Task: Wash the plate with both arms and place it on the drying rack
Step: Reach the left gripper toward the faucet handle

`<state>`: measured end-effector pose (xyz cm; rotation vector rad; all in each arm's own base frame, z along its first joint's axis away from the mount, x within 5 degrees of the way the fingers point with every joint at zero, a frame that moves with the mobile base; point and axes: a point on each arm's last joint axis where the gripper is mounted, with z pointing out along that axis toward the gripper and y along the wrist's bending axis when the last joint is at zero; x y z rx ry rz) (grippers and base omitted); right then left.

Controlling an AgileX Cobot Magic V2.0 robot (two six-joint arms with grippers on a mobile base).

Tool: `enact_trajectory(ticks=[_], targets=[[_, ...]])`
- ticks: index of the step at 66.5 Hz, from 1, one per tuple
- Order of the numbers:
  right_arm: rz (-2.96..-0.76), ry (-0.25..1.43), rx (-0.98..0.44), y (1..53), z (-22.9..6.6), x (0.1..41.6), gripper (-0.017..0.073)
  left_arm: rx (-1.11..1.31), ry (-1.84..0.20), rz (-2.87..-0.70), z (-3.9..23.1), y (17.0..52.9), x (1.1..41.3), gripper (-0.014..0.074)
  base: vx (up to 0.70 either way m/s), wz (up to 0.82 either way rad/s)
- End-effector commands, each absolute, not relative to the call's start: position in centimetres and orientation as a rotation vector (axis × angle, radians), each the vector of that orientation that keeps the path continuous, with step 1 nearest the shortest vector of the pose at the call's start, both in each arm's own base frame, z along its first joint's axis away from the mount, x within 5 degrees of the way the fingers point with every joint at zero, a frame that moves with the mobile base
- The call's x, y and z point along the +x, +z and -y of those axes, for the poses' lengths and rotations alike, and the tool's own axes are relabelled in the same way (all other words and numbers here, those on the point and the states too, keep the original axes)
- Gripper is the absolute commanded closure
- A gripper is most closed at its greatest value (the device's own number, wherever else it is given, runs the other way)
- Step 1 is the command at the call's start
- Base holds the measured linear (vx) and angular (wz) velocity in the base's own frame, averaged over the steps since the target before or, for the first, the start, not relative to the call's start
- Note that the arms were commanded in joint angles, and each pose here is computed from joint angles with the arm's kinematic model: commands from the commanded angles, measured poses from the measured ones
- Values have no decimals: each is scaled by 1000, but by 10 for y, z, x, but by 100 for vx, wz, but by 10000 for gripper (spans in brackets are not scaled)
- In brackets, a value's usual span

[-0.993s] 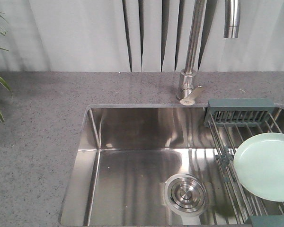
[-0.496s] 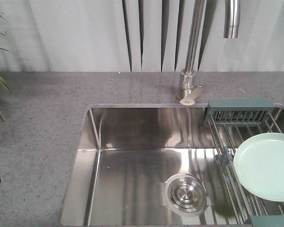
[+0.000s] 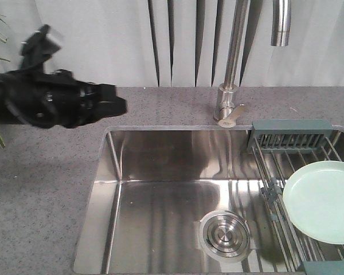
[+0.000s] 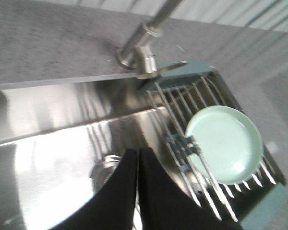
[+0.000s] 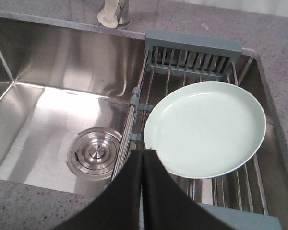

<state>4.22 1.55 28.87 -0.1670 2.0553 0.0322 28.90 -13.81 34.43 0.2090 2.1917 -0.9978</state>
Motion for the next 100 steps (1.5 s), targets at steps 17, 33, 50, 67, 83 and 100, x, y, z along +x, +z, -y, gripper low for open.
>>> enact_trajectory(ticks=[17,33,50,67,83,100], targets=[[-2010,18,-154,291,-14,48,568,286,-1516,-2114,255,309,358,599,0,0],[-2012,19,-156,291,-14,47,568,253,-1610,-2103,320,287,390,599,0,0],[-2013,19,-156,291,-14,47,568,97,-1618,-2078,338,268,427,599,0,0],[-2012,22,-155,291,-14,47,568,-65,-1537,-2007,337,267,448,599,0,0],[-2011,31,-154,291,-15,47,568,-71,-1514,-1942,336,282,452,599,0,0],[-2011,32,-153,291,-15,47,568,62,-1599,-1954,341,290,442,599,0,0]])
